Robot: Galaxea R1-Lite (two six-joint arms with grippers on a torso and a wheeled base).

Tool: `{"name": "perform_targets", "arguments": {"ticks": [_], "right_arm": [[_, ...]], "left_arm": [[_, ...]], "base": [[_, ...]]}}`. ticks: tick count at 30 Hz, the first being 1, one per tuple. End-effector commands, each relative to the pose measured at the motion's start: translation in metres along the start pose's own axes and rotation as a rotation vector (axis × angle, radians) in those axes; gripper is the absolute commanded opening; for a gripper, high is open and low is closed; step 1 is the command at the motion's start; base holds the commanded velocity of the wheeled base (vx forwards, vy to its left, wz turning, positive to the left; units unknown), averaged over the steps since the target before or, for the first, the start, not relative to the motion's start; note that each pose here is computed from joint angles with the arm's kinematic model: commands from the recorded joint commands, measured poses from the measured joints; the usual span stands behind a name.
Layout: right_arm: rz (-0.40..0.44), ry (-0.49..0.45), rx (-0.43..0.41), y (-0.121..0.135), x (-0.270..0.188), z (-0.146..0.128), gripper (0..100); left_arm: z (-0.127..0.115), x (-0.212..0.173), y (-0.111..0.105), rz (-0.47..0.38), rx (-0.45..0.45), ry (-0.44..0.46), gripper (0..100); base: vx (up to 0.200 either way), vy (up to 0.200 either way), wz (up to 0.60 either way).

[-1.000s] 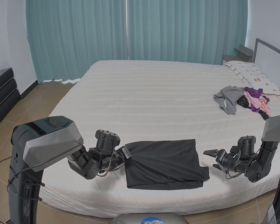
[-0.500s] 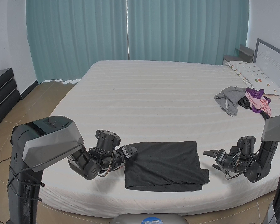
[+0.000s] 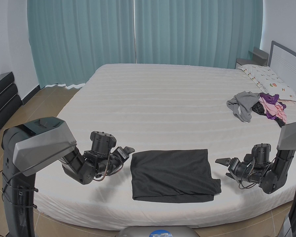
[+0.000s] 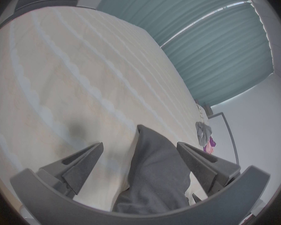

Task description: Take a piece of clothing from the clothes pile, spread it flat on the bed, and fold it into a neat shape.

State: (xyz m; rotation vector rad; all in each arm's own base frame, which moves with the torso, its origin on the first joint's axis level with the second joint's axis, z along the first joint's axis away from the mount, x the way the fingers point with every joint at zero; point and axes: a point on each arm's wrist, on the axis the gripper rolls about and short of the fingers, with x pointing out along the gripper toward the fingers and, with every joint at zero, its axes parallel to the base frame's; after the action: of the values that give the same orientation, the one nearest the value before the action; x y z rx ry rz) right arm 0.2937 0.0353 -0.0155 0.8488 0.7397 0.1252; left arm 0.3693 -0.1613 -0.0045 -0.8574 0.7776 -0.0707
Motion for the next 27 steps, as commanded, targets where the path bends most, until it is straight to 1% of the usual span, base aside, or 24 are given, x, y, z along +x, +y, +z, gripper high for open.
{"name": "perform_targets", "arguments": {"ticks": [1,4,6,8,9,10,11,12,13,14,15,16,17,19,20,22,23,25,26,27], "right_arm": [[0.043,-0.088,-0.03,0.019,-0.023,0.009,100],[0.058,-0.143,-0.044,0.029,-0.041,0.014,100],[0.064,-0.205,-0.066,0.038,-0.059,0.016,100],[0.066,-0.247,-0.111,0.044,-0.08,0.013,100],[0.067,-0.251,-0.119,0.044,-0.083,0.012,100],[0.074,-0.274,-0.168,0.047,-0.099,0.008,100],[0.084,-0.296,-0.203,0.048,-0.11,0.006,100],[0.085,-0.301,-0.206,0.048,-0.112,0.005,100],[0.111,-0.373,-0.274,0.052,-0.134,0.004,100],[0.123,-0.401,-0.299,0.053,-0.143,0.003,100],[0.123,-0.401,-0.299,0.053,-0.143,0.003,100],[0.14,-0.457,-0.36,0.056,-0.162,-0.001,100],[0.14,-0.457,-0.36,0.056,-0.162,-0.001,100],[0.151,-0.527,-0.444,0.059,-0.185,-0.008,100],[0.154,-0.531,-0.445,0.059,-0.186,-0.008,100],[0.157,-0.649,-0.461,0.064,-0.211,-0.008,100],[0.159,-0.672,-0.465,0.064,-0.218,-0.01,100],[0.157,-0.687,-0.48,0.064,-0.231,-0.016,100],[0.156,-0.687,-0.483,0.064,-0.233,-0.018,100],[0.145,-0.679,-0.498,0.062,-0.241,-0.025,100]], "left_arm": [[0.026,-0.041,-0.002,-0.007,-0.041,-0.079,100],[0.039,-0.07,-0.002,-0.023,-0.055,-0.138,100],[0.049,-0.099,-0.004,-0.056,-0.064,-0.196,100],[0.052,-0.126,-0.007,-0.086,-0.048,-0.236,100],[0.052,-0.129,-0.007,-0.086,-0.044,-0.24,100],[0.051,-0.15,-0.008,-0.099,-0.012,-0.265,100],[0.051,-0.162,-0.009,-0.103,0.014,-0.296,100],[0.051,-0.164,-0.009,-0.103,0.019,-0.303,100],[0.052,-0.186,-0.015,-0.117,0.062,-0.39,100],[0.052,-0.195,-0.017,-0.122,0.072,-0.426,100],[0.052,-0.195,-0.017,-0.122,0.072,-0.426,100],[0.05,-0.214,-0.018,-0.127,0.104,-0.497,100],[0.05,-0.214,-0.018,-0.127,0.104,-0.497,100],[0.043,-0.248,-0.015,-0.127,0.188,-0.581,100],[0.042,-0.25,-0.015,-0.127,0.192,-0.585,100],[0.035,-0.283,-0.013,-0.14,0.254,-0.67,100],[0.033,-0.292,-0.012,-0.144,0.269,-0.692,100],[0.028,-0.311,-0.008,-0.147,0.302,-0.745,100],[0.027,-0.313,-0.007,-0.144,0.309,-0.753,100],[0.022,-0.326,-0.003,-0.121,0.349,-0.799,100]], "base": [[0.0,0.0,0.0],[0.0,0.0,0.0],[0.0,0.0,0.0],[0.0,0.0,0.0],[0.0,0.0,0.0],[0.0,0.0,0.0],[0.0,0.0,0.0],[0.0,0.0,0.0],[0.0,0.0,0.0],[0.0,0.0,0.0],[0.0,0.0,0.0],[0.0,0.0,0.0],[0.0,0.0,0.0],[0.0,0.0,0.0],[0.0,0.0,0.0],[0.0,0.0,0.0],[0.0,0.0,0.0],[0.0,0.0,0.0],[0.0,0.0,0.0],[0.0,0.0,0.0]]}}
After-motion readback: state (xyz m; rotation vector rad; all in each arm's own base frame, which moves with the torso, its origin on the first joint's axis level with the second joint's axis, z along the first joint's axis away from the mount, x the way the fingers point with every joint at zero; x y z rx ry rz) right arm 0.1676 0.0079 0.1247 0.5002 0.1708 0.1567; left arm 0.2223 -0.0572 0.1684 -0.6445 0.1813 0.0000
